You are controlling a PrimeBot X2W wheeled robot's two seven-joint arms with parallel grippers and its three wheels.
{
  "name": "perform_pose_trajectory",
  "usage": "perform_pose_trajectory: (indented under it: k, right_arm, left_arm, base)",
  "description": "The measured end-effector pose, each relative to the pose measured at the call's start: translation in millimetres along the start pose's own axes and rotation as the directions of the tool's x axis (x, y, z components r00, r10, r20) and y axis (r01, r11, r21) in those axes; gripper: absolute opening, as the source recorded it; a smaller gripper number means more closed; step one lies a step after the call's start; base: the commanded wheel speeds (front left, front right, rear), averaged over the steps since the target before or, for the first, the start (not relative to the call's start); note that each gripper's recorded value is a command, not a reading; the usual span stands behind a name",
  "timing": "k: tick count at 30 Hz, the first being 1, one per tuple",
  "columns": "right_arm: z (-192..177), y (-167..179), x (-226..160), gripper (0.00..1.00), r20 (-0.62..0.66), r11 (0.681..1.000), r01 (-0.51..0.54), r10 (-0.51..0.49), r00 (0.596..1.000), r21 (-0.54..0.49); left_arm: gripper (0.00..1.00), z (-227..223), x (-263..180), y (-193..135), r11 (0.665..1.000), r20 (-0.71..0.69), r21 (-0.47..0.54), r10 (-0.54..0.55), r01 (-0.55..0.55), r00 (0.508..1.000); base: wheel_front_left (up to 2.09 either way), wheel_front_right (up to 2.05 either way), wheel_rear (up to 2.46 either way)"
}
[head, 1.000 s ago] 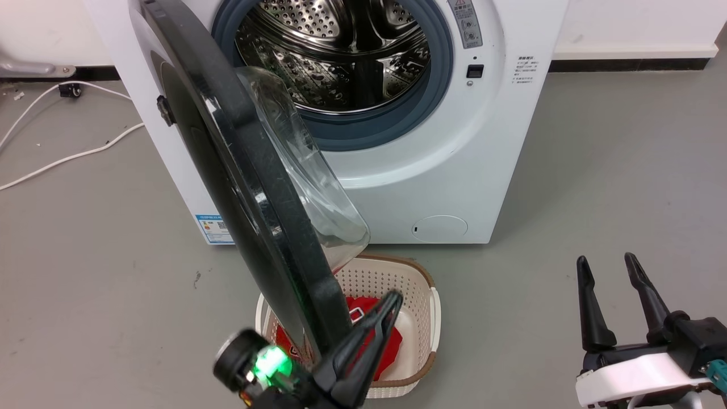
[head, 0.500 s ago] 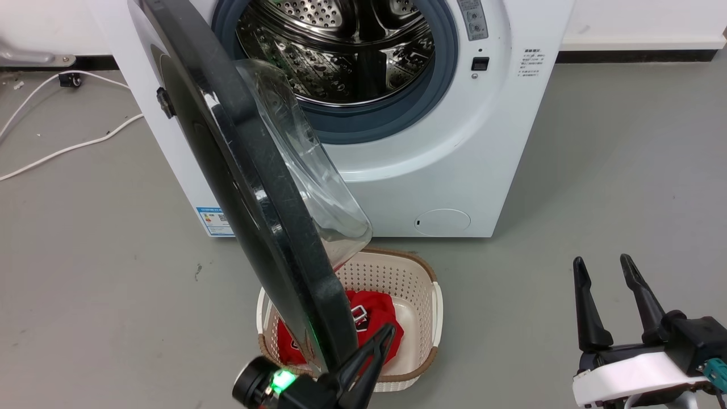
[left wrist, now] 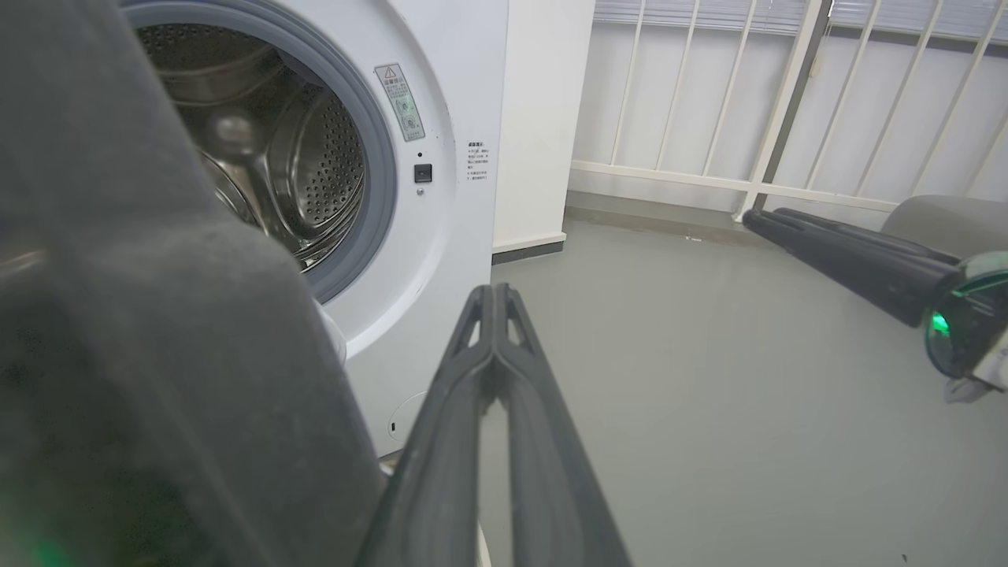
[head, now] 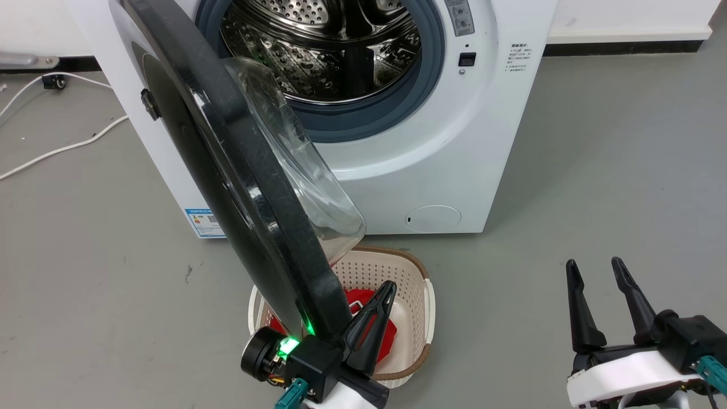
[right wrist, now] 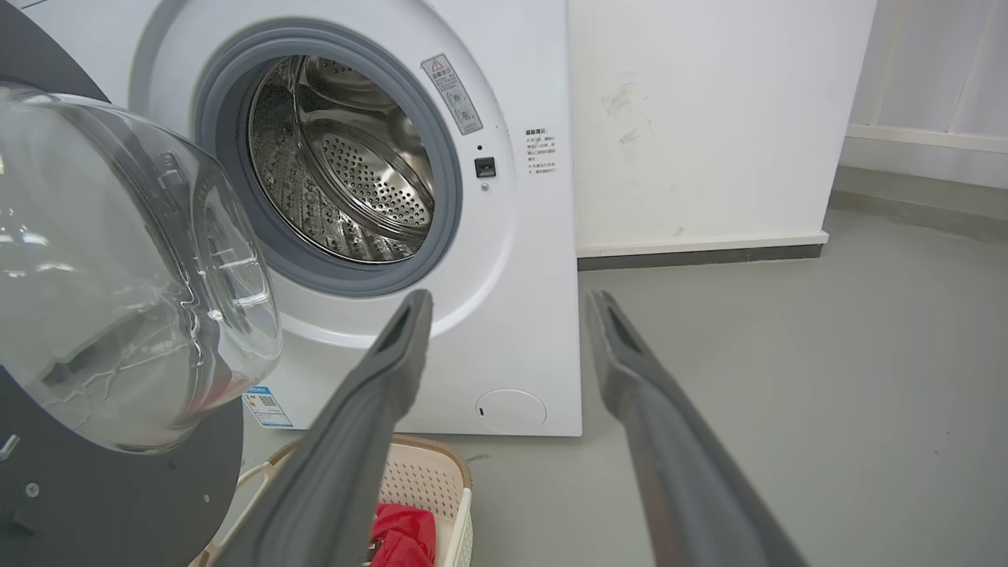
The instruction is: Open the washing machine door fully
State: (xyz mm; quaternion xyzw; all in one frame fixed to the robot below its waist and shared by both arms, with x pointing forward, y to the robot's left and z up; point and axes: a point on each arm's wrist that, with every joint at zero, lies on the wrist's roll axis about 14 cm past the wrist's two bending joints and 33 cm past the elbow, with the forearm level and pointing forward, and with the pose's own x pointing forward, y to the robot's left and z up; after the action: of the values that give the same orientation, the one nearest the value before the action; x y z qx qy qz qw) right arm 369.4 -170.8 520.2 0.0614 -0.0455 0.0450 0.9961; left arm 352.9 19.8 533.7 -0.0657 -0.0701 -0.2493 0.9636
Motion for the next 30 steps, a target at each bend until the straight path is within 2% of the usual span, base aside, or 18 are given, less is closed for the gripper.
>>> perform_pose_trajectory:
  k: [15,25,30]
  right_arm:
    - [-2.7,10.4,0.8,1.0,-0.006,0.999,-0.028,0.028,1.0,0.03]
    - [-3.4,29.0,3.2,1.0,-0.011,0.996,-0.084,0.084,0.996,0.044]
    - [-6.4,39.4,5.2,1.0,-0.021,0.992,-0.115,0.116,0.993,0.05]
  left_arm:
    - [0.0,2.8,-27.4,19.9,0.992,0.001,-0.007,0.127,-0.127,0.992]
    - [0.0,-3.2,-66.3,34.8,0.971,-0.031,-0.008,0.239,-0.239,0.971]
    - [0.0,-3.6,-90.2,53.4,0.945,-0.042,0.029,0.326,-0.325,0.945]
  base:
    - [0.0,0.0,0.0]
    - [0.0,0.0,0.0]
    - [0.0,0.0,0.0]
